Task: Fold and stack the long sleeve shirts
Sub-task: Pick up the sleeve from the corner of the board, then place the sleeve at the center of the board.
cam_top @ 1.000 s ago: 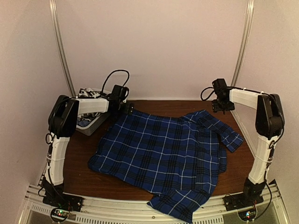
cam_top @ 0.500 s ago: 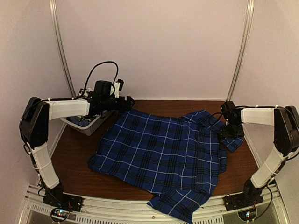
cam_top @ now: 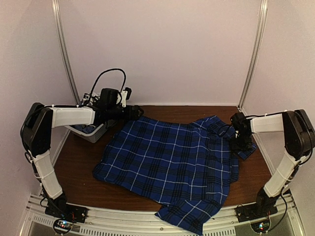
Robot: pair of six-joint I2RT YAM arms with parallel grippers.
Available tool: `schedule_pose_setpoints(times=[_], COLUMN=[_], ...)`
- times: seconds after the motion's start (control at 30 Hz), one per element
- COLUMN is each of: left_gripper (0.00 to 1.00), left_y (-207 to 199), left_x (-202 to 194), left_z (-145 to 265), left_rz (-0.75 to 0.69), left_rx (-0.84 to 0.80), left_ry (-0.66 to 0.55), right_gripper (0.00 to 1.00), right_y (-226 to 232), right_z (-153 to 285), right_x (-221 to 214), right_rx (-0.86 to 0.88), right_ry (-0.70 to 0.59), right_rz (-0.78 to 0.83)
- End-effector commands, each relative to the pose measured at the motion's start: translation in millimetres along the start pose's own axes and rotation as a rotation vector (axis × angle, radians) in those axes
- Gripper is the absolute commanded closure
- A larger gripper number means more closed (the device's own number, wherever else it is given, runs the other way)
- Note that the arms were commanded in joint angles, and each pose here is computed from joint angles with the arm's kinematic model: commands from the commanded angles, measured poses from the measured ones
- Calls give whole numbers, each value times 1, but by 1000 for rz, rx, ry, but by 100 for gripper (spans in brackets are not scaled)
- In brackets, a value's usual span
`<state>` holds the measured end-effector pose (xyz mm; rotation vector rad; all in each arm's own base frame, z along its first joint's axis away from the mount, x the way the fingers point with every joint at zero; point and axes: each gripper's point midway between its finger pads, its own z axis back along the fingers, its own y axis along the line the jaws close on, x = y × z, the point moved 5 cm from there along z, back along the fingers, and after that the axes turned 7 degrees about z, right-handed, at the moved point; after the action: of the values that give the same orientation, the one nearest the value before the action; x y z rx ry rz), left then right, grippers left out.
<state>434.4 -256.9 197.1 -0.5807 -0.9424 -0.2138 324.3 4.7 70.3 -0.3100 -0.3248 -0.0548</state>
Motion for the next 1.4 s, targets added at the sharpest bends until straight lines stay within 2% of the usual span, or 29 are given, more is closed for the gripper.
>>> schedule_pose_setpoints(times=[0.0, 0.27, 0.57, 0.73, 0.97, 1.13, 1.37], left_gripper=[2, 2, 2, 2, 2, 2, 2], left_y=[-9, -6, -3, 1, 6, 10, 12], left_x=[10, 5, 5, 3, 9, 16, 16], left_z=[8, 11, 19, 25, 40, 46, 48], left_rz=[-9, -7, -19, -32, -55, -71, -71], left_rx=[-28, -14, 15, 54, 120, 175, 192], left_ry=[-47, -38, -48, -48, -71, -97, -92], right_gripper=[39, 73, 100, 100, 100, 100, 100], right_y=[3, -6, -12, -17, -20, 1, 67], right_z=[-28, -55, -40, 18, 152, 204, 229], right_x=[-20, -35, -21, 2, 28, 24, 16], right_rx=[49, 117, 184, 295, 479, 604, 721], right_ry=[83, 104, 5, -193, -505, -572, -563], right_rz=[-33, -117, -169, -217, -236, -211, -150])
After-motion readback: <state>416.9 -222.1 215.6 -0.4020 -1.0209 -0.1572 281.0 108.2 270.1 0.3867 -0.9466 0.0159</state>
